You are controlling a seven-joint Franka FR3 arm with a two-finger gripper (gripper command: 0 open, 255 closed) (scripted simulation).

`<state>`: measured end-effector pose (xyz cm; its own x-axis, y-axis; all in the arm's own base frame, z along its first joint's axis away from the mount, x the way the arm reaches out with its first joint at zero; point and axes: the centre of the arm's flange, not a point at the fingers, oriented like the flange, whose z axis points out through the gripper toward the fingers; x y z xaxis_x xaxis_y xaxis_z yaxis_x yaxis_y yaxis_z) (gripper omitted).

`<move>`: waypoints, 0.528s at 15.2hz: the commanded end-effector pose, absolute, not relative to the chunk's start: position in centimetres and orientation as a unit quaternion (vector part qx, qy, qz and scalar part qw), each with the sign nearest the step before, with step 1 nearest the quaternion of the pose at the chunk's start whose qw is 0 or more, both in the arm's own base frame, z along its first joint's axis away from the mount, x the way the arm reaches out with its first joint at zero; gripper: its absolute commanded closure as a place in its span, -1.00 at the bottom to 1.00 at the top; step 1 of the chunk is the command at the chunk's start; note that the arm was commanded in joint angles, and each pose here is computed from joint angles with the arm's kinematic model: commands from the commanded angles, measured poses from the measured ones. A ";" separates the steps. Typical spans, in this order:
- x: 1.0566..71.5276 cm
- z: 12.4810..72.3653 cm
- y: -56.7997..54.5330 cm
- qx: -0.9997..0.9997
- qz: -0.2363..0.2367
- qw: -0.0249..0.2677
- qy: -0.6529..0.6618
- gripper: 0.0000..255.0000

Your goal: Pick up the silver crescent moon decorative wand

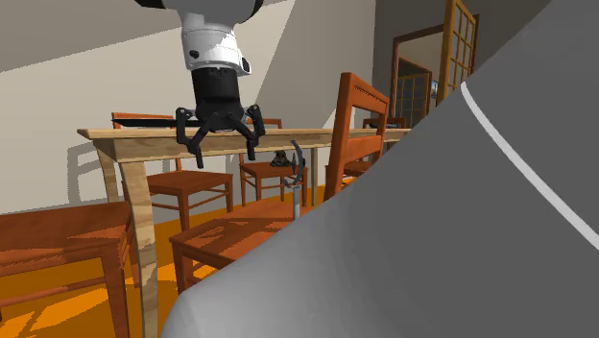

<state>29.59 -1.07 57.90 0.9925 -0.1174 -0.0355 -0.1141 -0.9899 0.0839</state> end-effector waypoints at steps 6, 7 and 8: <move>34.6 58.3 -5.2 0.990 -0.016 0.047 -0.130 -1.00; 35.5 58.4 -6.1 0.988 -0.015 0.048 -0.144 -1.00; 36.4 58.5 -7.1 0.986 -0.015 0.049 -0.159 -1.00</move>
